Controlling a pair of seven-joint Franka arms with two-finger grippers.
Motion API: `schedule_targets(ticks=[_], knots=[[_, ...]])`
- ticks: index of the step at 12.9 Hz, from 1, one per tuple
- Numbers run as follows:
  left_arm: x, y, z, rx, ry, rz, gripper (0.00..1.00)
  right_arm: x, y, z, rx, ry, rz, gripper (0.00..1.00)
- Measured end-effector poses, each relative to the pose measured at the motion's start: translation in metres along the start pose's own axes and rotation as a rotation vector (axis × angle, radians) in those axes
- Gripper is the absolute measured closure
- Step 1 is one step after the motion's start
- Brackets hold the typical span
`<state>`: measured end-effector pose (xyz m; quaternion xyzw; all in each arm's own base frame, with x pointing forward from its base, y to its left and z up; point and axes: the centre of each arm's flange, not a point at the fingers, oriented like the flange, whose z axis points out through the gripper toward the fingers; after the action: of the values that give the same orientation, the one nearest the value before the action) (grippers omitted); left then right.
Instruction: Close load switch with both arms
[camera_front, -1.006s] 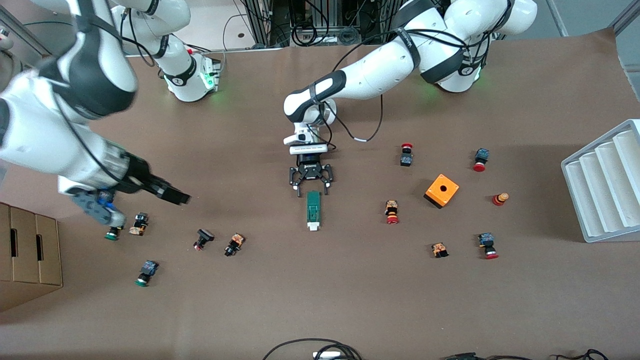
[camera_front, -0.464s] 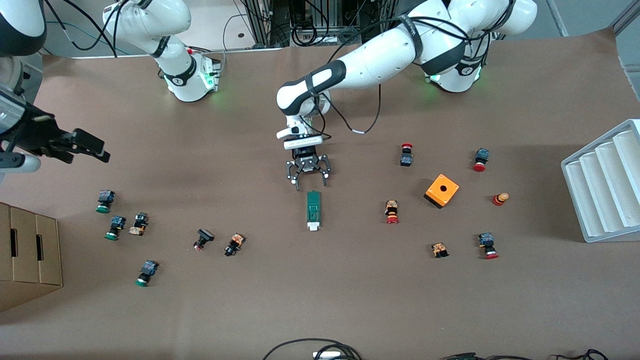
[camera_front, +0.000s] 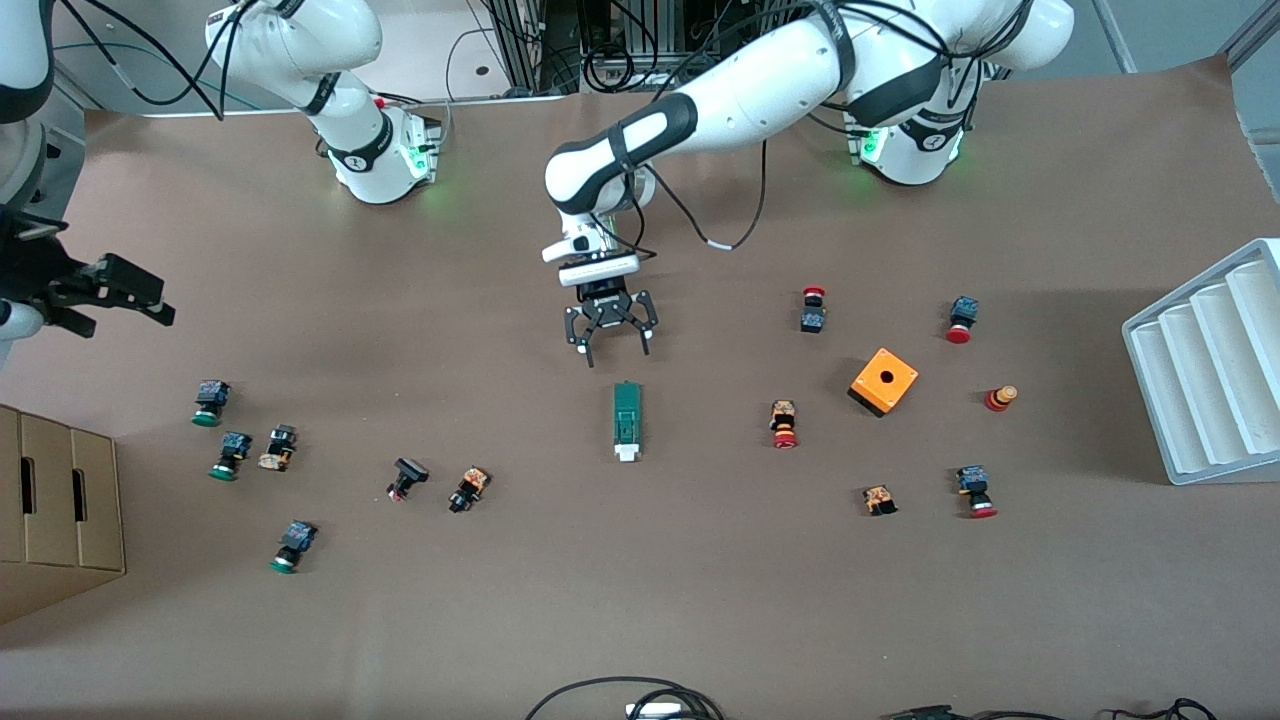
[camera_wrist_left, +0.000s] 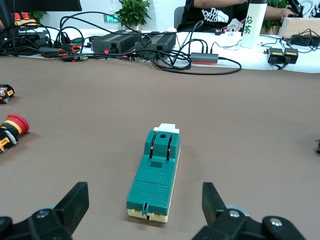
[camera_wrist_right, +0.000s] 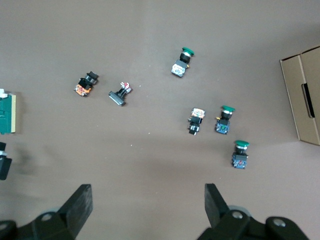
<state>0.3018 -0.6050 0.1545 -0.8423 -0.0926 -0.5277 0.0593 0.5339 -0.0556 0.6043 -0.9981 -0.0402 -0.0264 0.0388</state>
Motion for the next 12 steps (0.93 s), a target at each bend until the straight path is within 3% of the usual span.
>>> schedule_targets(ticks=[6, 12], knots=[[0.070, 0.012, -0.041, -0.004, -0.092, -0.026, 0.00, 0.007, 0.000, 0.009, -0.005, 0.001, -0.008, 0.00], [0.151, 0.006, -0.064, 0.029, -0.201, 0.116, 0.00, 0.008, 0.000, 0.009, -0.008, 0.004, -0.010, 0.00]])
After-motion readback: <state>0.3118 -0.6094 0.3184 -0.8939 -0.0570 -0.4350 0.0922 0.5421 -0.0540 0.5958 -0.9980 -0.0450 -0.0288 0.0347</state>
